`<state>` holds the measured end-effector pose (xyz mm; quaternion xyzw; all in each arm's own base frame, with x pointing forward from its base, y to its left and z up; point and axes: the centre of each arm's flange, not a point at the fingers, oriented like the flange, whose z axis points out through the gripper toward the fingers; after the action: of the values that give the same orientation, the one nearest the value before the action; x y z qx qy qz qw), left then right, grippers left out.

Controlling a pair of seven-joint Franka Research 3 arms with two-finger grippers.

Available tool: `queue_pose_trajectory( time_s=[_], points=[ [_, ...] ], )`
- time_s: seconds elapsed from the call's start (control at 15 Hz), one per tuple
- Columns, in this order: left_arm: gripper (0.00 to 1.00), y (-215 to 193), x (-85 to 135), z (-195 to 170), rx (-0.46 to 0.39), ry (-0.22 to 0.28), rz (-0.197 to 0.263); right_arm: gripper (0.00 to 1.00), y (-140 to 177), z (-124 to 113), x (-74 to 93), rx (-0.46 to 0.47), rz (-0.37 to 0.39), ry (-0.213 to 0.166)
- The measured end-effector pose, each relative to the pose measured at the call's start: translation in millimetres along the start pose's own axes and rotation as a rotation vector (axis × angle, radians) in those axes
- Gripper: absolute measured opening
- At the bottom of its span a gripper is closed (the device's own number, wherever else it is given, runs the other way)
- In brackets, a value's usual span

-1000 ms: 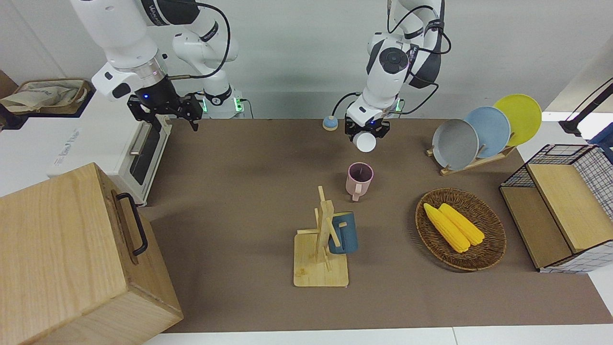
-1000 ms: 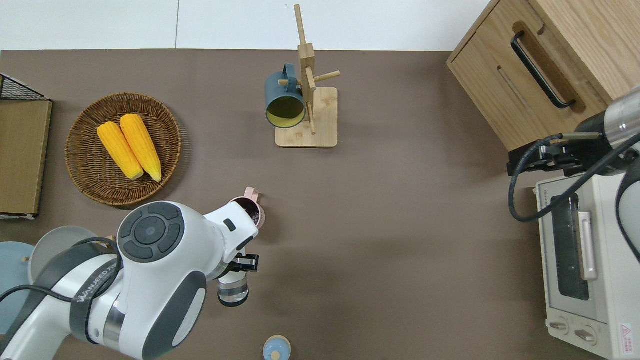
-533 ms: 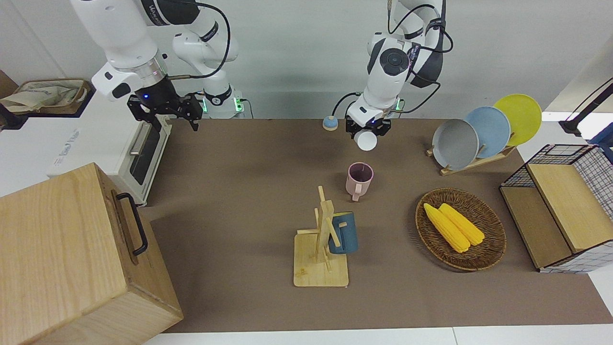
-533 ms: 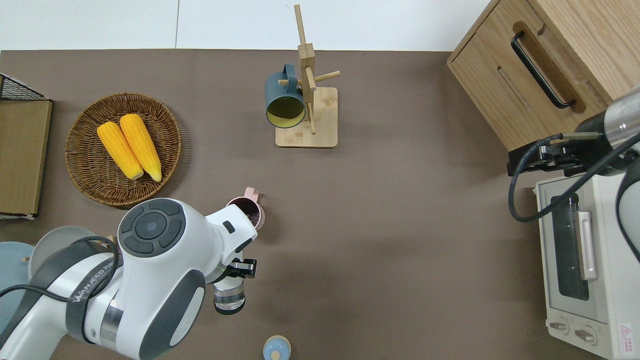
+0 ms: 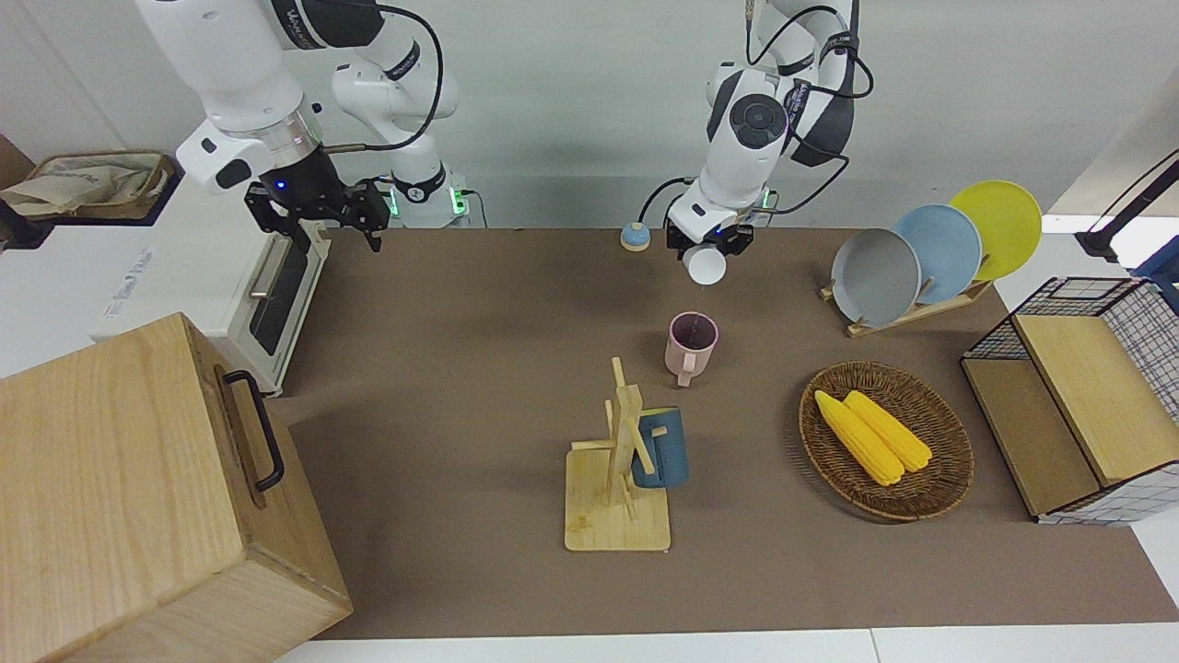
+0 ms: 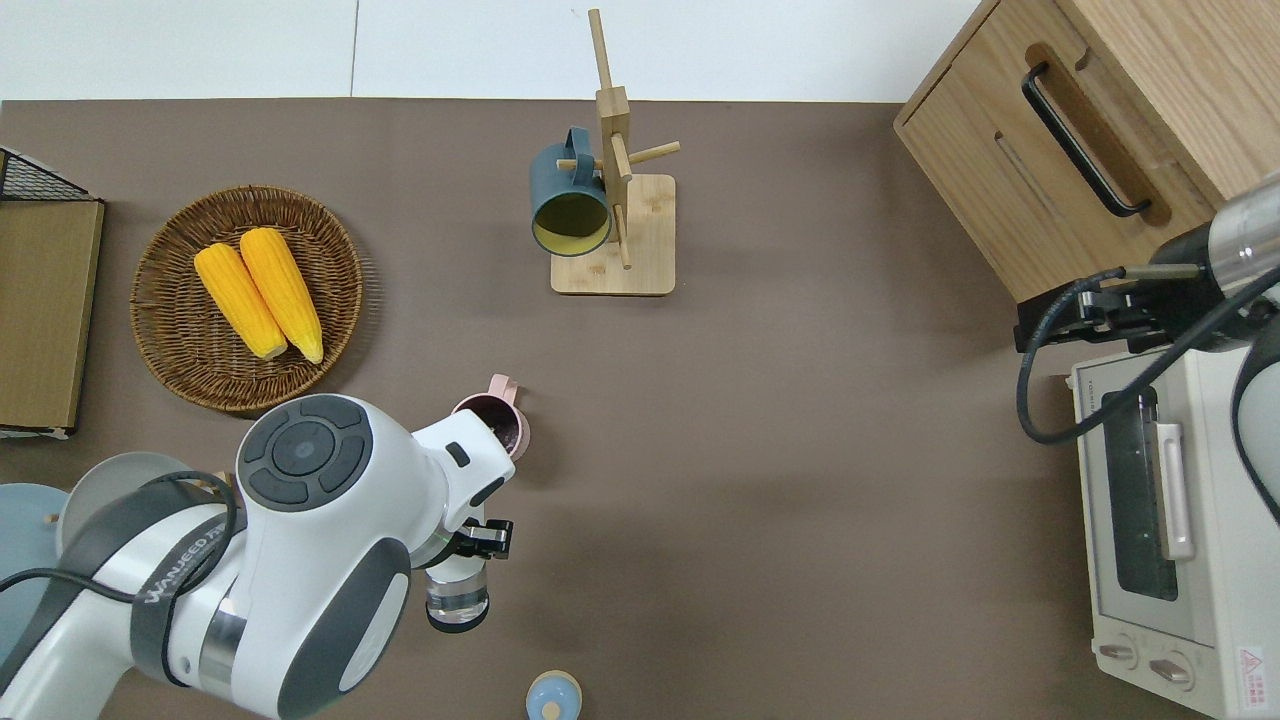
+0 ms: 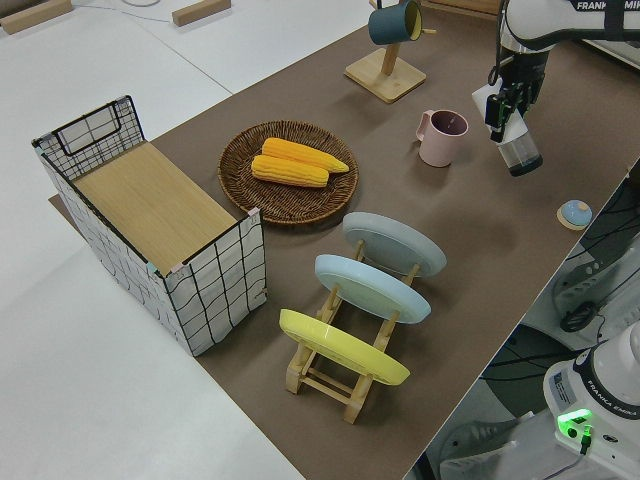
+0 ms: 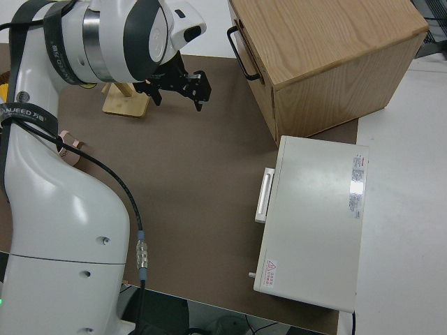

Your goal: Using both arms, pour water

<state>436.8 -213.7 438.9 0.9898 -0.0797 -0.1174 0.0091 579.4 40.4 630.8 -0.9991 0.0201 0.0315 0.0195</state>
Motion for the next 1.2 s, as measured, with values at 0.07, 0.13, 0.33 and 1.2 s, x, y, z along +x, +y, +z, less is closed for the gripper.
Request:
queue_pose_trajectory(
  time_s=[0.07,0.13,0.33,1.2],
  points=[
    [0.63,0.0,0.0,0.0,0.0,0.0,0.0,0.98,0.0,0.0,0.0,0.0,0.0,0.0],
    [0.63,0.0,0.0,0.1,0.0,0.0,0.0,0.98,0.0,0.0,0.0,0.0,0.0,0.0],
    [0.63,0.0,0.2,0.5,0.0,-0.001,0.0,0.98,0.0,0.0,0.0,0.0,0.0,0.0],
    [0.63,2.2,2.0,-16.0,-0.001,-0.005,0.003,0.98,0.0,0.0,0.0,0.0,0.0,0.0]
  ],
)
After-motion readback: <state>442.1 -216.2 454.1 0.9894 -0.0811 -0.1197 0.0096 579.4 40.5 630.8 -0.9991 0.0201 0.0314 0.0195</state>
